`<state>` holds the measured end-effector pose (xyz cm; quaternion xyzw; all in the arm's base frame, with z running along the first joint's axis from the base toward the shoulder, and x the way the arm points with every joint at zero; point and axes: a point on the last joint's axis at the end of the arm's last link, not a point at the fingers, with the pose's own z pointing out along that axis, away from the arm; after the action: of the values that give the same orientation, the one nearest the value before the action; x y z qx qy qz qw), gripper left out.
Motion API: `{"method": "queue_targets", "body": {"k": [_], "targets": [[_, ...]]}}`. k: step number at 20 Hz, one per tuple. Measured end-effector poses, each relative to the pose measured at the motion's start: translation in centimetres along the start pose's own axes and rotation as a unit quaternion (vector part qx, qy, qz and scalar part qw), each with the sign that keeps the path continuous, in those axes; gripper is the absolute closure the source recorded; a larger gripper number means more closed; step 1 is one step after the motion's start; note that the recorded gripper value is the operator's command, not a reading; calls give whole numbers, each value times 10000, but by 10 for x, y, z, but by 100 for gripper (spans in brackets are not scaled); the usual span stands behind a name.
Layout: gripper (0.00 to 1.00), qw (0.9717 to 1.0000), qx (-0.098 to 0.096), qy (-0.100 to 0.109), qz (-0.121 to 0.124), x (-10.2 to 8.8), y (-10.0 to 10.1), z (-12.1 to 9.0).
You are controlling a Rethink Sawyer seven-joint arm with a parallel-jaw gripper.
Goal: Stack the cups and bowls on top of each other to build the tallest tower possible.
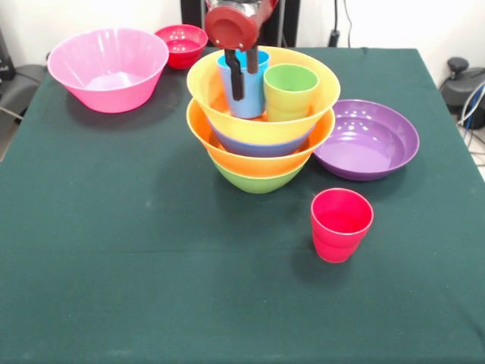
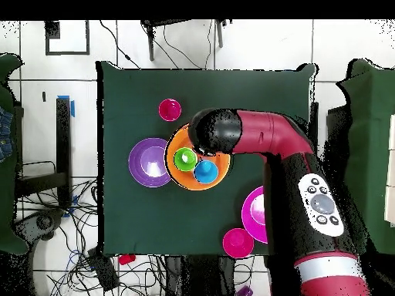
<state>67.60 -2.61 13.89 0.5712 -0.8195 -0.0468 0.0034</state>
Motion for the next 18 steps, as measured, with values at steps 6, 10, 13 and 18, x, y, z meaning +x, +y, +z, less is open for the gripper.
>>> {"method": "queue_targets", "body": {"k": [6, 10, 13, 18], "targets": [[0, 9985, -500, 166, 163, 24, 0, -24], [0, 9967, -729, 225, 283, 50, -9, -41], [0, 9969, -688, 289, 269, 76, -22, -46], [0, 9980, -508, 384, 47, 113, -42, -43]]}}
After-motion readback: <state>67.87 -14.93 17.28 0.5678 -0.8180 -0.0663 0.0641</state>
